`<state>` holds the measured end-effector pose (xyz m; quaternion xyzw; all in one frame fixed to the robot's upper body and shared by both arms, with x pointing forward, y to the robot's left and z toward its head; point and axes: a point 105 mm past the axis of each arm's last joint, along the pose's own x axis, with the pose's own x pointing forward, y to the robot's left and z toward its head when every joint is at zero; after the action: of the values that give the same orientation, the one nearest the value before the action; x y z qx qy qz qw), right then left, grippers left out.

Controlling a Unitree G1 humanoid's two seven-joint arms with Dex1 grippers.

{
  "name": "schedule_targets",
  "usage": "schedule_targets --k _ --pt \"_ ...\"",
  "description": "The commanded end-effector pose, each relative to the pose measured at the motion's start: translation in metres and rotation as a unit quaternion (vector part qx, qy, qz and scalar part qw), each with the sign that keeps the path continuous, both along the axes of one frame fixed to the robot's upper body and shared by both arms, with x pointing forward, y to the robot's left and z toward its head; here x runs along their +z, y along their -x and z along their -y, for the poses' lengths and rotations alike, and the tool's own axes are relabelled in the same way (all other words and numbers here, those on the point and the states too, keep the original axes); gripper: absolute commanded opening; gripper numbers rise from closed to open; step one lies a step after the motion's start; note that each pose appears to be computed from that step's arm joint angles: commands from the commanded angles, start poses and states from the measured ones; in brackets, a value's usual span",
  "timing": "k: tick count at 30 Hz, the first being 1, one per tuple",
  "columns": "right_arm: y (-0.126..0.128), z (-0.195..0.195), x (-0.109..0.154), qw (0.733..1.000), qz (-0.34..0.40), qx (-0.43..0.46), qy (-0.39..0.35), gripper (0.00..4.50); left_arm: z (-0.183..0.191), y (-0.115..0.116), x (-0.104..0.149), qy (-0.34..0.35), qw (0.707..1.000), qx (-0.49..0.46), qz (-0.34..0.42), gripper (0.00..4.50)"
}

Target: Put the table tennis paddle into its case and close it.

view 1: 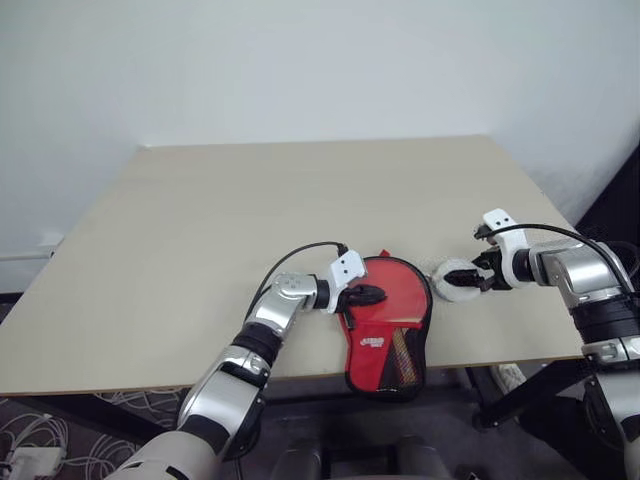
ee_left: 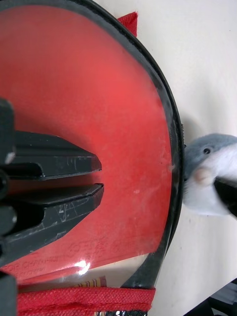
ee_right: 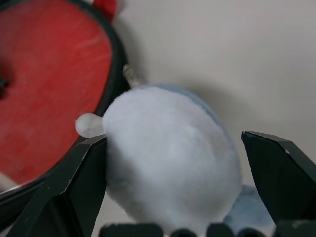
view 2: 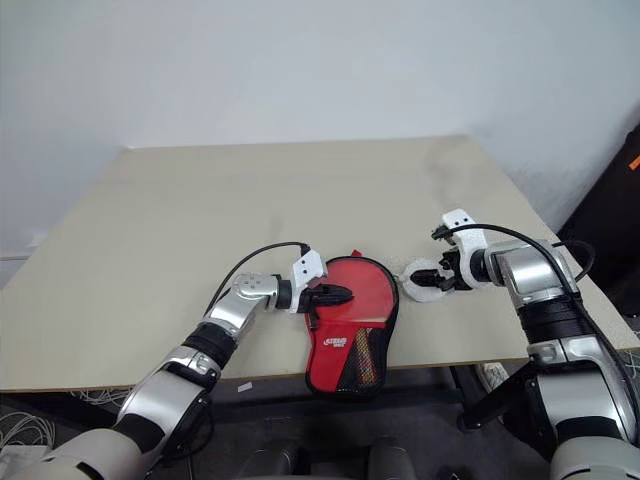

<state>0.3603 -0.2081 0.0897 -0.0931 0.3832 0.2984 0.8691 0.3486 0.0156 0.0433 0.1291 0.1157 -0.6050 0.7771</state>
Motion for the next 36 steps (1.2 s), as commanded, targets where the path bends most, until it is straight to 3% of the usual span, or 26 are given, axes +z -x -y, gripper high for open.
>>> schedule_targets --k 1,11,14,21,25,27,36 --pt "0.0 -0.005 0.011 0.999 0.02 0.027 0.004 4.48 -0.001 0.0 -0.002 -0.012 1.0 -0.006 0.002 0.29" --pt "0.0 -0.01 0.006 0.999 0.014 0.033 0.004 4.48 -0.001 0.001 -0.005 -0.019 0.999 -0.012 0.023 0.29" --pt "-0.001 -0.009 0.007 0.999 0.014 0.03 0.003 3.94 -0.003 0.002 -0.007 -0.023 0.999 -0.013 0.026 0.29" --pt "-0.006 -0.007 0.012 0.999 0.023 0.023 0.005 1.53 -0.011 0.009 -0.021 -0.036 0.999 -0.02 0.006 0.29" --pt "-0.009 -0.003 0.014 0.999 0.027 0.02 0.007 0.62 -0.015 0.011 -0.027 -0.041 0.999 -0.019 -0.006 0.29" --pt "-0.011 -0.001 0.015 0.999 0.029 0.017 0.01 0.43 -0.016 0.011 -0.028 -0.042 0.999 -0.02 -0.008 0.29" --pt "-0.001 0.015 0.027 0.998 0.035 0.042 0.021 0.43 -0.017 0.008 -0.025 -0.038 0.999 -0.016 -0.013 0.29"
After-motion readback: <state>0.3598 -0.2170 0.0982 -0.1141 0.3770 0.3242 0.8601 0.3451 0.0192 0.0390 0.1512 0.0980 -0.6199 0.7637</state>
